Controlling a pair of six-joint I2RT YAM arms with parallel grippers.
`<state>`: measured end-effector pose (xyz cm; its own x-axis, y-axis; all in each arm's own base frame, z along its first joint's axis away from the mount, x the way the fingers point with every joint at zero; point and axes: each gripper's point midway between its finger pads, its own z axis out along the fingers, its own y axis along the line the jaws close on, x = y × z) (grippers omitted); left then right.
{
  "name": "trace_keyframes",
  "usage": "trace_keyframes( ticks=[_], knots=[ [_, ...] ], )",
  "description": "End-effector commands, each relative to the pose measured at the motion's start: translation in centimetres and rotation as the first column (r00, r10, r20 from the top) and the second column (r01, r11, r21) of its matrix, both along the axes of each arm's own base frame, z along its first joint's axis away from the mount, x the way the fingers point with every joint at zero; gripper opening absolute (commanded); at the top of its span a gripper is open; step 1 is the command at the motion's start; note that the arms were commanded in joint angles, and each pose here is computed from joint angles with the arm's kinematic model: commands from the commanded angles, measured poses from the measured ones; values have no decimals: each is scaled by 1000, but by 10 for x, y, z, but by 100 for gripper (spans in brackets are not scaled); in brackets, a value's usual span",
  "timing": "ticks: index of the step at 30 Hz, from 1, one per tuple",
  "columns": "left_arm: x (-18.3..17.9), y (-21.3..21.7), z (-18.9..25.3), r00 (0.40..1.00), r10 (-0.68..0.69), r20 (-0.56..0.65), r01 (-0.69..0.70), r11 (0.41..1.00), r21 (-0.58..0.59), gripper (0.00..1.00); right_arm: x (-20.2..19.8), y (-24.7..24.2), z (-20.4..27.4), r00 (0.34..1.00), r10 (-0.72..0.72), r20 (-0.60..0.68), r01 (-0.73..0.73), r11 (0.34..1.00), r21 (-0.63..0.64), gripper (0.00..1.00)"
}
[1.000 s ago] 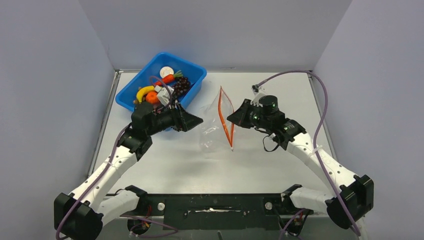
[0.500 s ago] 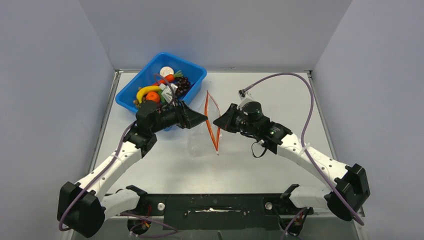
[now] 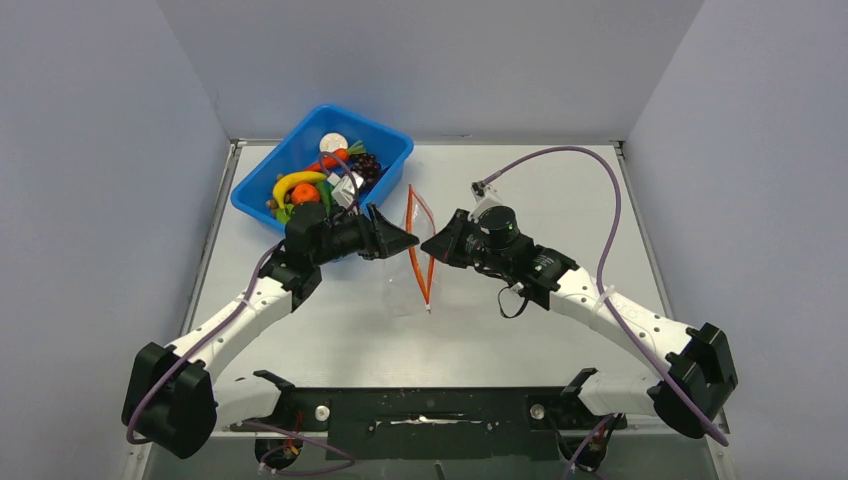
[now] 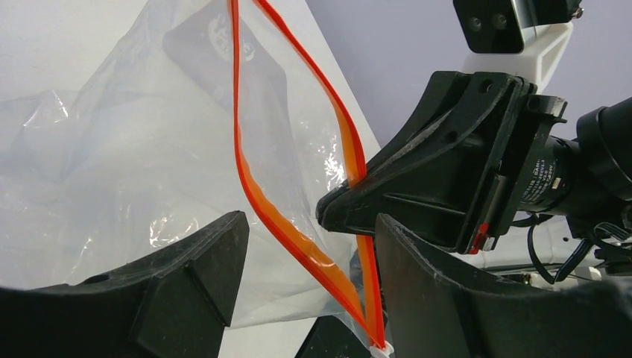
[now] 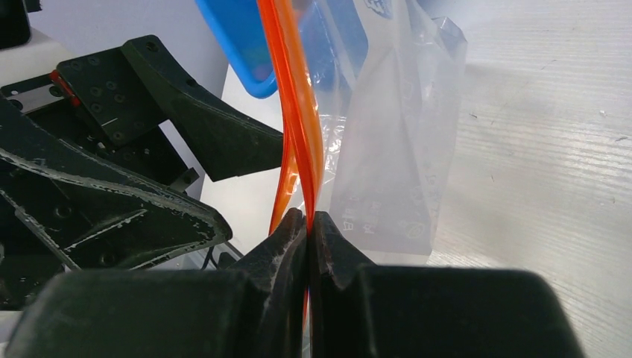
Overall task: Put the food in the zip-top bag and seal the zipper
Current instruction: Open the zipper of the food storage bag.
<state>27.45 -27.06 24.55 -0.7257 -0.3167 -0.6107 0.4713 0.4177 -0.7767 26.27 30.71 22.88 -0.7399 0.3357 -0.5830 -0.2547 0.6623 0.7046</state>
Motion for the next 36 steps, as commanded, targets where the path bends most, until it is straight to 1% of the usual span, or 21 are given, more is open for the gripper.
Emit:
trace_keyframes(
  ticks=[1, 8, 10, 14, 19, 23, 27, 29, 31, 35, 36],
  knots=[
    [6, -2, 13, 998, 13, 69, -12, 1000, -24, 62, 11, 10, 33, 996, -21, 82, 15, 997, 78, 0],
    [10, -1, 7, 998, 25, 62, -24, 1000, -8, 62, 11, 19, 31, 997, 7, 75, -14, 996, 91, 0],
    [11, 0, 8, 997, 32, 69, -31, 999, -7, 60, 10, 22, 29, 997, 19, 72, -25, 996, 85, 0],
    [16, 2, 6, 995, 59, 76, -60, 998, 4, 51, 9, 20, 22, 998, 17, 63, -21, 997, 71, 0],
    [20, 4, -3, 995, 77, 62, -78, 997, 20, 50, 6, 18, 14, 999, 24, 49, -27, 998, 59, 0],
    [22, 1, -4, 996, 73, 55, -73, 997, 8, 49, 6, 18, 12, 998, 25, 49, -28, 998, 55, 0],
    [24, 0, -3, 996, 74, 58, -75, 997, 3, 44, 6, 18, 11, 998, 26, 49, -28, 998, 49, 0],
    [24, 0, -1, 995, 73, 62, -73, 997, 1, 38, 6, 18, 10, 998, 28, 49, -30, 999, 44, 0],
    [23, 0, 0, 995, 71, 67, -71, 997, 0, 28, 6, 17, 7, 998, 31, 47, -32, 999, 33, 0],
    [23, 3, 1, 994, 77, 74, -78, 997, 15, 1, 8, 10, 0, 999, 12, 47, -11, 1000, -14, 0],
    [23, 4, 1, 994, 83, 74, -85, 996, 26, 0, 11, 5, -2, 999, -8, 50, 10, 999, -37, 0]
  ],
)
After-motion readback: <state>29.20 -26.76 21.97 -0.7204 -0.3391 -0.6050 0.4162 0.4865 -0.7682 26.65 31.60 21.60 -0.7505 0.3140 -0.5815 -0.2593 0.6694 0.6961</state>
